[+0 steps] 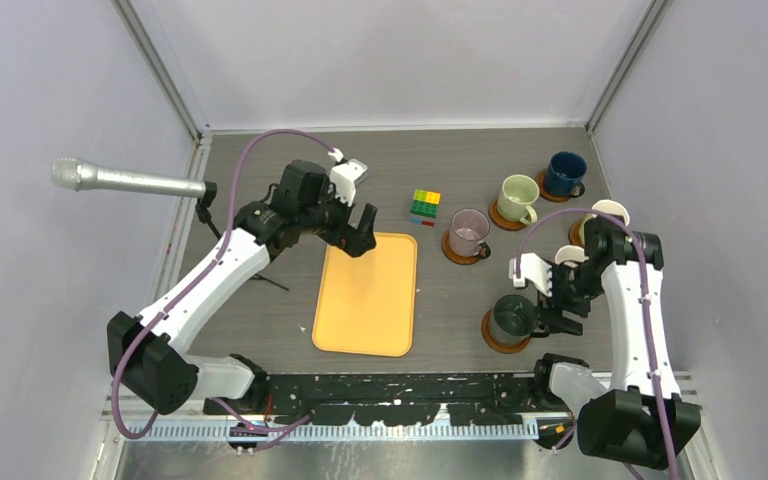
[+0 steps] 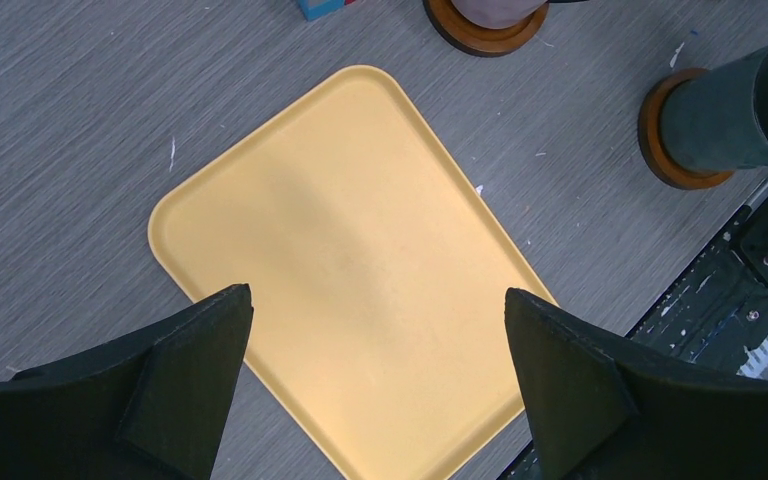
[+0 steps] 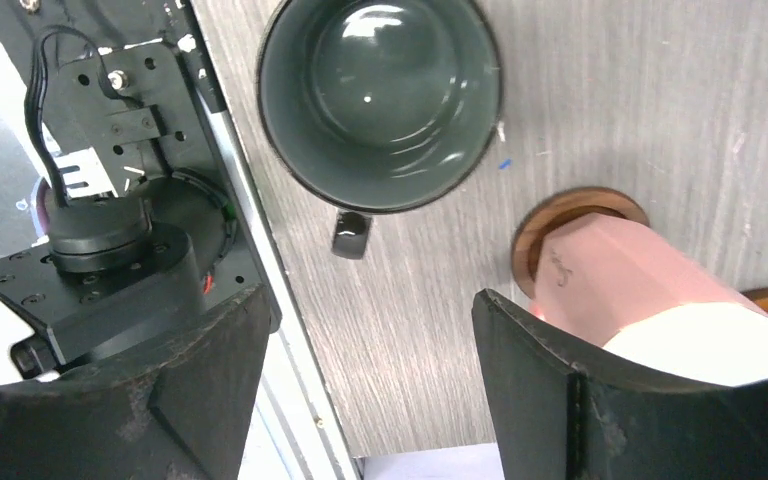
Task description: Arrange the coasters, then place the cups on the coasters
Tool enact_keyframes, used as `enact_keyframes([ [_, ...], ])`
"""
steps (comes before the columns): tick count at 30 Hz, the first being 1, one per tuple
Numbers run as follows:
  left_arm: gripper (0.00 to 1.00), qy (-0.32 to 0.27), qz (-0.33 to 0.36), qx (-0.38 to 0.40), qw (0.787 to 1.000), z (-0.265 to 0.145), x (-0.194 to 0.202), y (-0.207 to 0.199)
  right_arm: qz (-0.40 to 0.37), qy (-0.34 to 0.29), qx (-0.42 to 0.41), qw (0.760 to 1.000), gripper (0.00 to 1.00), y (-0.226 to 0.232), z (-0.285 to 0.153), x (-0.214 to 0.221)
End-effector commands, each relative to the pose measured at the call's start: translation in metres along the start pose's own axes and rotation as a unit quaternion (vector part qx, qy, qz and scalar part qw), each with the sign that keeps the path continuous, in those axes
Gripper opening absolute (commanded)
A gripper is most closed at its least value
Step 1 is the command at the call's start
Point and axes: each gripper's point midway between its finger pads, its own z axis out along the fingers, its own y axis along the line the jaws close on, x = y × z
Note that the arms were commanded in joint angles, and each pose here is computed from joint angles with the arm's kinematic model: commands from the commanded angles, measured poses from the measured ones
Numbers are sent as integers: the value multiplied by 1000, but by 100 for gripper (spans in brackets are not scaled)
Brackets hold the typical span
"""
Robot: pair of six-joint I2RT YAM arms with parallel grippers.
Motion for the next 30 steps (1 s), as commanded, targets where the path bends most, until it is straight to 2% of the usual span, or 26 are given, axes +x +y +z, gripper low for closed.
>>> enact_keyframes([
  [1,100,-27,15,18,999,-5,-15,-9,67,-13,-53,996,76,19,-18,-13],
  [3,100,-28,15,17,999,-5,-15,-9,89,-2,-46,995,68,6,-19,-9],
  [6,100,-31,15,16,999,-4,-16,-8,110,20,-25,993,45,-11,-15,1],
  [8,100,-31,15,14,999,-4,-16,-7,110,28,-23,993,32,-12,-12,6],
  [10,100,-30,15,14,999,-3,-15,-7,106,34,-31,993,24,-6,-7,10],
  [13,100,-29,14,11,999,-1,-13,-5,103,50,-48,992,20,6,3,20],
  [18,100,-29,14,10,999,-1,-13,-5,112,69,-48,990,19,12,18,33],
  [23,100,-26,15,11,999,-1,-13,-5,122,62,-40,990,17,12,22,32],
  [30,100,-24,16,13,999,1,-14,-5,155,72,30,985,11,-20,24,38],
])
